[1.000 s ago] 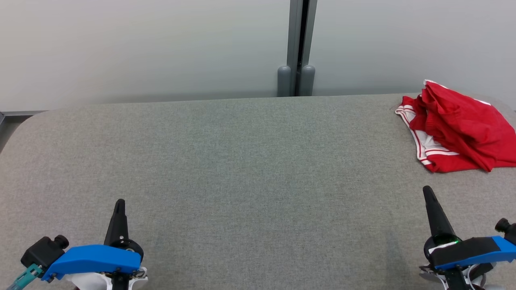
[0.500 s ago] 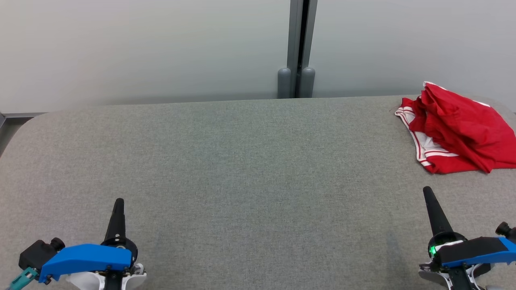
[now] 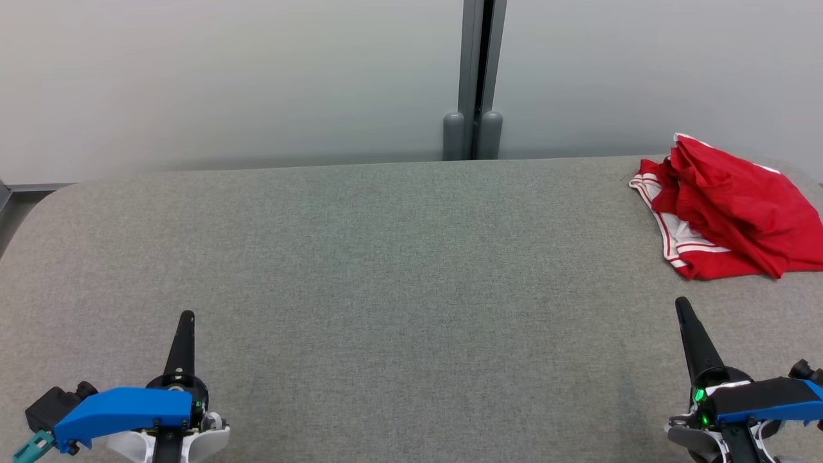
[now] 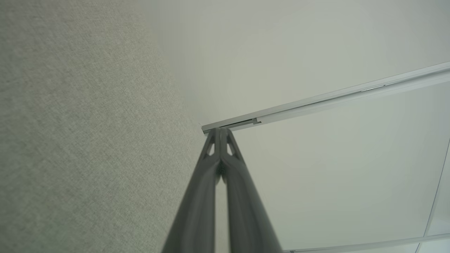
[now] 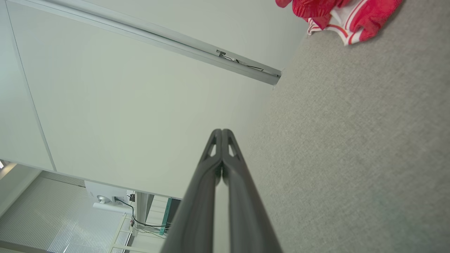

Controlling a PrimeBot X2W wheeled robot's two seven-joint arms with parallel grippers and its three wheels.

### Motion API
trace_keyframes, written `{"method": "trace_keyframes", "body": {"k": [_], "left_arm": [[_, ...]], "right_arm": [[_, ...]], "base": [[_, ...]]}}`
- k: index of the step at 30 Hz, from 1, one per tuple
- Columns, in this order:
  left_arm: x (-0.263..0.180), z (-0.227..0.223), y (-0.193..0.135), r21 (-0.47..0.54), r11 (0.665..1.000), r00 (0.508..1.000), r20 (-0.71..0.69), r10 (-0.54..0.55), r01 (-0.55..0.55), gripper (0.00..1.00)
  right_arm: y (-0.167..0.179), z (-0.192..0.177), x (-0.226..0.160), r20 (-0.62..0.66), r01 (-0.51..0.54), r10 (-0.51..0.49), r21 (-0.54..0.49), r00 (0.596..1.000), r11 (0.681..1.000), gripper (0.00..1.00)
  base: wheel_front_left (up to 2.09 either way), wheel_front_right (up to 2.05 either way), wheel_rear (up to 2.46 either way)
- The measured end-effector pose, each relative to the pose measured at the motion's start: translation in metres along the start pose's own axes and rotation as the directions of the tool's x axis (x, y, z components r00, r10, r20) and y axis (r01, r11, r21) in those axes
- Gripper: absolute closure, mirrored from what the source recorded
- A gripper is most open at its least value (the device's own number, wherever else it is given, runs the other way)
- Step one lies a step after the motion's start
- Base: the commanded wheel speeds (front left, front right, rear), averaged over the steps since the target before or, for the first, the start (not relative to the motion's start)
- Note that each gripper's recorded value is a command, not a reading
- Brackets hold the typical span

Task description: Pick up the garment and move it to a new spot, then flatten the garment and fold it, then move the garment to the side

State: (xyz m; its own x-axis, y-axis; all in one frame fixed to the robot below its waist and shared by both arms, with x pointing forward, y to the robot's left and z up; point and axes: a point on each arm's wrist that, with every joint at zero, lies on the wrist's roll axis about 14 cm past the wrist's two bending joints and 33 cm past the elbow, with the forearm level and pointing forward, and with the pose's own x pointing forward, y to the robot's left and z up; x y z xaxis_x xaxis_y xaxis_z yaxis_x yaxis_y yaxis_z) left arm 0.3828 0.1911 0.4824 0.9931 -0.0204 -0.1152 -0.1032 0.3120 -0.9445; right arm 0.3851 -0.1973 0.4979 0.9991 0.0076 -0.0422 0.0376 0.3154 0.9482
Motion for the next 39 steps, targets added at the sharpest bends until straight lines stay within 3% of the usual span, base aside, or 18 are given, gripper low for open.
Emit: {"method": "trace_keyframes", "body": {"k": [18, 39], "left_arm": [[0.001, 0.006, -0.008, -0.147, 0.988, 0.999, 0.018, -0.041, 0.043, 1.0], [0.002, 0.014, -0.016, -0.288, 0.953, 0.995, 0.046, -0.083, 0.093, 1.0]], "right_arm": [[0.003, 0.001, 0.002, 0.005, -0.016, 0.015, 0.148, 1.0, 0.989, 1.0], [0.005, 0.003, 0.002, 0.015, -0.028, 0.025, 0.296, 1.0, 0.955, 1.0]], "base": [[0.0, 0.0, 0.0], [0.0, 0.0, 0.0]]}}
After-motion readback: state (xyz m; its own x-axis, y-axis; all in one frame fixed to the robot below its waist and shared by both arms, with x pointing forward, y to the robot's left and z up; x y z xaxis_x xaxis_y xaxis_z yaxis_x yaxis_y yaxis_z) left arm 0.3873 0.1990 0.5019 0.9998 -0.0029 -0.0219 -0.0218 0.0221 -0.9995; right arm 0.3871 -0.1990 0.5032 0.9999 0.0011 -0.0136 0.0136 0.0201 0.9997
